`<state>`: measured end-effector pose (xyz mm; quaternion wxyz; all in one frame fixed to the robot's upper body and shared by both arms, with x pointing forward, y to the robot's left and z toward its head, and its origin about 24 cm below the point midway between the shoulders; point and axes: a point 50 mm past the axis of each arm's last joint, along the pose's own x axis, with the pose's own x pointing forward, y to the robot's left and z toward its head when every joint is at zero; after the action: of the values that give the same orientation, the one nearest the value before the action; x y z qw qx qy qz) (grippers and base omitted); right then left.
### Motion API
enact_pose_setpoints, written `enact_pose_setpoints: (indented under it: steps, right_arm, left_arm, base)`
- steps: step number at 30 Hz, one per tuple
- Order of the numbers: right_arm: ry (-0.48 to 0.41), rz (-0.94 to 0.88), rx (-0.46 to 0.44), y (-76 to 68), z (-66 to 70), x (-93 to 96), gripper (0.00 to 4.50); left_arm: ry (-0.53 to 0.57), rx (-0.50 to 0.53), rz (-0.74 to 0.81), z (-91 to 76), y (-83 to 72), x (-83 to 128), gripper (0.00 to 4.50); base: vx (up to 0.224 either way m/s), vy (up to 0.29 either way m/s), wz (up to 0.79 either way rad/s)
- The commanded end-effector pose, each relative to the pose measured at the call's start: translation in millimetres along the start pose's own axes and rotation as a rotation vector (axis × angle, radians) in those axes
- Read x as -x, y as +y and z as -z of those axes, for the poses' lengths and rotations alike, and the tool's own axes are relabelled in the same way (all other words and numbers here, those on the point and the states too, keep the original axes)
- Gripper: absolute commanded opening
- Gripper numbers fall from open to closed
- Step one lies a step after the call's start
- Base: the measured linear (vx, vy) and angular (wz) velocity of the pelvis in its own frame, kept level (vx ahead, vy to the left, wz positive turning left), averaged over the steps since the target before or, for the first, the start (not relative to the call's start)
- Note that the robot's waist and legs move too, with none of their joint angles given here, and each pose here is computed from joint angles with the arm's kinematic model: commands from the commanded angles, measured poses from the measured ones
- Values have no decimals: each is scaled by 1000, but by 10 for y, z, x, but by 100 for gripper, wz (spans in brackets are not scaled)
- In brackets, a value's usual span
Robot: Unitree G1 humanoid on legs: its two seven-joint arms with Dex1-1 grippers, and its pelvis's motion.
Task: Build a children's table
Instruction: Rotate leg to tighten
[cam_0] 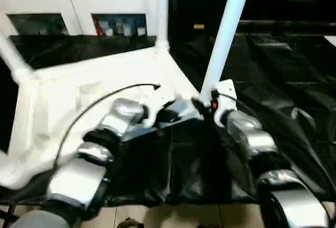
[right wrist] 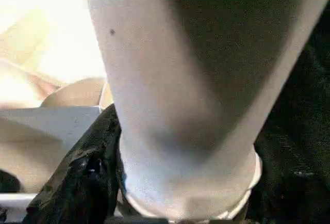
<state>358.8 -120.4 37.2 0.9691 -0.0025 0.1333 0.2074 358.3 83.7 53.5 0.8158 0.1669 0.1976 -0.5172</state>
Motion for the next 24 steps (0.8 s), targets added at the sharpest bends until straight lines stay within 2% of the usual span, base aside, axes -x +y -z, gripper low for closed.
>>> enact_pose_setpoints:
  steps: [1,4,6,7,9,10,12,14,17,22,24]
  right_arm:
    - [11,-153,-5,410,36,-117,332]
    - [-16,-164,-35,388,-5,-118,352]
    - [-20,-166,-36,383,-12,-118,382]
    - [-46,-193,18,345,-44,-99,390]
    - [-61,-219,60,320,-57,-77,395]
    - [-70,-295,104,267,-45,-11,395]
    - [-71,-316,113,253,-41,8,395]
    - [-46,-458,170,181,7,136,395]
    - [-9,-596,210,128,43,268,395]
    - [64,-802,246,57,62,470,395]
    - [73,-828,249,49,56,498,379]
  left_arm:
    - [-53,-75,38,-247,-108,-166,0]
    - [-60,-87,55,-240,-108,-149,0]
    - [-58,-89,57,-236,-107,-145,0]
    - [-71,-106,80,-225,-104,-114,0]
    - [-82,-118,101,-220,-105,-92,0]
    - [-90,-140,143,-199,-109,-47,0]
    - [-91,-145,153,-193,-109,-35,0]
    - [-86,-176,216,-145,-107,43,0]
    - [-84,-196,265,-107,-98,114,0]
    - [-72,-208,363,-36,-84,246,0]
    - [-66,-216,382,-18,-82,274,0]
  base:
    - [0,0,0]
    - [0,0,0]
    - [0,0,0]
    - [0,0,0]
    - [0,0,0]
    - [0,0,0]
    - [0,0,0]
    - [0,0,0]
    - [0,0,0]
    - [0,0,0]
    - [0,0,0]
